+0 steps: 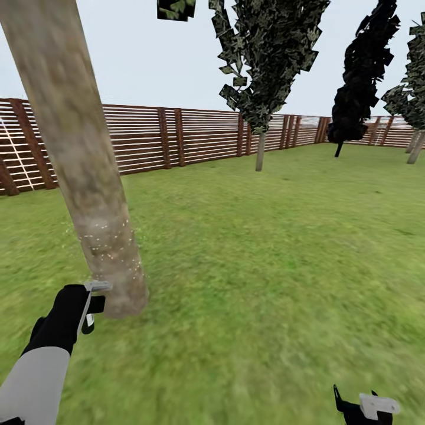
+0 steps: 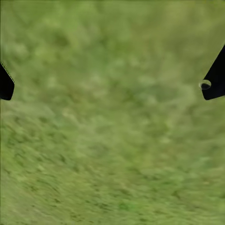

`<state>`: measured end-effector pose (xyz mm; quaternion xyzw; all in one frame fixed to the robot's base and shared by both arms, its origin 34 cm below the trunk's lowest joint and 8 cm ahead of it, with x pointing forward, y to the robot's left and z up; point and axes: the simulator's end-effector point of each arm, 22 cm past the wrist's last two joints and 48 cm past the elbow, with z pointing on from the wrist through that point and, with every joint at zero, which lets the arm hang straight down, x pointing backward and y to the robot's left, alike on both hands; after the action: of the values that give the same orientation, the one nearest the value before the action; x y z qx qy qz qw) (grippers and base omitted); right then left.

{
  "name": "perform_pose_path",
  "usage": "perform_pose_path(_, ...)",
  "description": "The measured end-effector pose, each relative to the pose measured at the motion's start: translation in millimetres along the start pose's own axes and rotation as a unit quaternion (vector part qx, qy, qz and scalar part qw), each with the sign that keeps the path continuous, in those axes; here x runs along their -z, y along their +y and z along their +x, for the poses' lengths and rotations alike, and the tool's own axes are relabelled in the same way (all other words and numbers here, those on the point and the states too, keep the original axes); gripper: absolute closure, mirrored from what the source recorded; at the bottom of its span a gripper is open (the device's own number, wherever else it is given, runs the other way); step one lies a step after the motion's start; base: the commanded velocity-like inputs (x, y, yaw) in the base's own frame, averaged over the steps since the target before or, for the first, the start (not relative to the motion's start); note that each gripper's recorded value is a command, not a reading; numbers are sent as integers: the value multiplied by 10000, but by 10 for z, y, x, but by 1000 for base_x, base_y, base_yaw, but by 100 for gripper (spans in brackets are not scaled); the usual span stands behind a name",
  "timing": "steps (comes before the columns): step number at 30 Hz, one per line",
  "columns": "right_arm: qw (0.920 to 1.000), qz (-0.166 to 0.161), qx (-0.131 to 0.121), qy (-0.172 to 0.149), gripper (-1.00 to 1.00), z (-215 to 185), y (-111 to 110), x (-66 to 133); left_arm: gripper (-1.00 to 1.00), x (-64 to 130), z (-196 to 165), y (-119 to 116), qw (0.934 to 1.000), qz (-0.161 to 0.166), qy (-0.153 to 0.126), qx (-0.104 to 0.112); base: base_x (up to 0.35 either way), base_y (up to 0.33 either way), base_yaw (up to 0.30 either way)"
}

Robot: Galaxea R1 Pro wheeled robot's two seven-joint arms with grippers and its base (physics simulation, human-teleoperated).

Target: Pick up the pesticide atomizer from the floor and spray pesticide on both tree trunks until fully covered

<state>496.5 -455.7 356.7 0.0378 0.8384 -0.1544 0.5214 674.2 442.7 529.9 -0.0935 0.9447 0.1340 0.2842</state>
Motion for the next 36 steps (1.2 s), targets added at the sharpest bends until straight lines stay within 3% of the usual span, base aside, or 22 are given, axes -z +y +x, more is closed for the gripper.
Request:
perform_pose_path(9, 10000, 0, 0, 0, -100, 0, 0, 0, 100, -8, 16, 1, 10000, -5, 20, -6, 169, -244, 1)
perform_pose_path(12, 10000, 3, 0, 0, -100, 0, -1, 0, 100, -91, 173, -55, 9997, 52, 225, -41, 167, -244, 41)
perform_pose_path(24, 10000, 8, 1, -6, -100, -4, -5, -1, 100, -117, 223, -45, 9996, 40, 290, -56, 210, -209, 263)
perform_pose_path(28, 10000, 7, 2, -4, -100, -3, -5, -1, 100, -293, 371, 71, 9994, 83, 246, 219, 237, -185, 81)
perform_pose_path(31, 10000, 6, 0, -3, -100, -1, -3, 0, 100, -322, 415, -18, 9992, 179, 263, 261, 237, -184, 3)
perform_pose_path(34, 10000, 7, 0, -2, -100, -1, -4, 0, 100, -308, 436, -283, 9986, 373, 283, 264, 237, -184, 0)
perform_pose_path(36, 10000, 7, 0, -2, -100, -1, -3, 0, 100, -314, 436, -221, 9988, 309, 279, 246, 237, -129, 0)
